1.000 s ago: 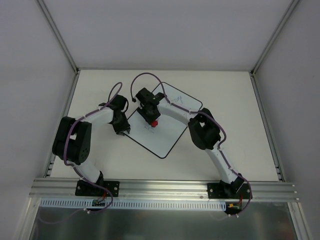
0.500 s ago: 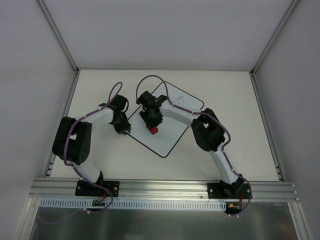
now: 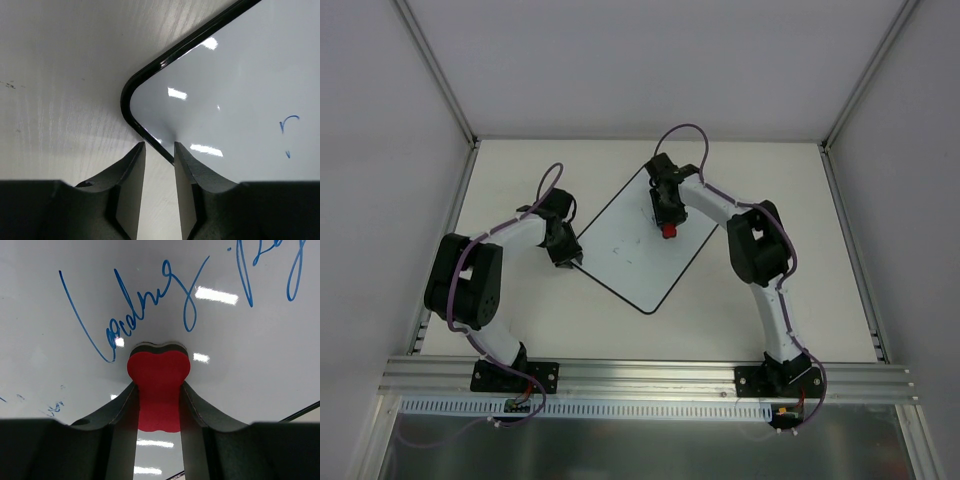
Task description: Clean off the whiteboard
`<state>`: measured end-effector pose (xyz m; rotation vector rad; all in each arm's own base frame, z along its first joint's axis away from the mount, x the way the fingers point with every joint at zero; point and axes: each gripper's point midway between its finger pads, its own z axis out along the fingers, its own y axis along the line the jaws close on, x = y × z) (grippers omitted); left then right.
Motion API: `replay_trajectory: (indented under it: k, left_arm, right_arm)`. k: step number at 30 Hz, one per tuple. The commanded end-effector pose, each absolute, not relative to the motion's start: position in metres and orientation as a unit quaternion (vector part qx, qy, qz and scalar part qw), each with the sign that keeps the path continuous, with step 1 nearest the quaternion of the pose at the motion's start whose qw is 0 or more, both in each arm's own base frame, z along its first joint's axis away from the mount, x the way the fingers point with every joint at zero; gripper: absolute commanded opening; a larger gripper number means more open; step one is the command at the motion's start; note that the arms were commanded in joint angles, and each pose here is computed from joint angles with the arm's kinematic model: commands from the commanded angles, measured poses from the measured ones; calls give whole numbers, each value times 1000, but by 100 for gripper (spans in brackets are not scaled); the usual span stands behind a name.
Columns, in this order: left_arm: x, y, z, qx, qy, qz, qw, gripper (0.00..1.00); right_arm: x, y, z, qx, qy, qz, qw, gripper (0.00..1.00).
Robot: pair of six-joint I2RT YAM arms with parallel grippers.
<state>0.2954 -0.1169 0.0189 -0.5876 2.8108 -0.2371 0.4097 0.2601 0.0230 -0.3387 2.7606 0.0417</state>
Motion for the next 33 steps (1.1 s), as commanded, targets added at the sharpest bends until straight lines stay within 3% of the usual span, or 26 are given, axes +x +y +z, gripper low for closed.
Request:
replay_trajectory:
  k: [1,10,16,22,33]
  left_arm:
    - [319,-125,56,-211,956,-113,171,31]
    - [350,-121,40,-206,960,-77,172,27]
    - [336,-120,6,-213,968,-60,122,15]
    - [324,-118,-8,-218,970,-50,97,10]
    - [316,-125,-11,-212,972,-67,79,8]
  right_arm:
    - [375,253,-1,-148,982,-18,118,12]
    - [371,267,4,-173,976,-17,128,17]
    - [367,280,7,-186,973,-11,134,19]
    - [355,300,3,-227,966,10,123,19]
    - [273,392,-2,-333,935,103,64,18]
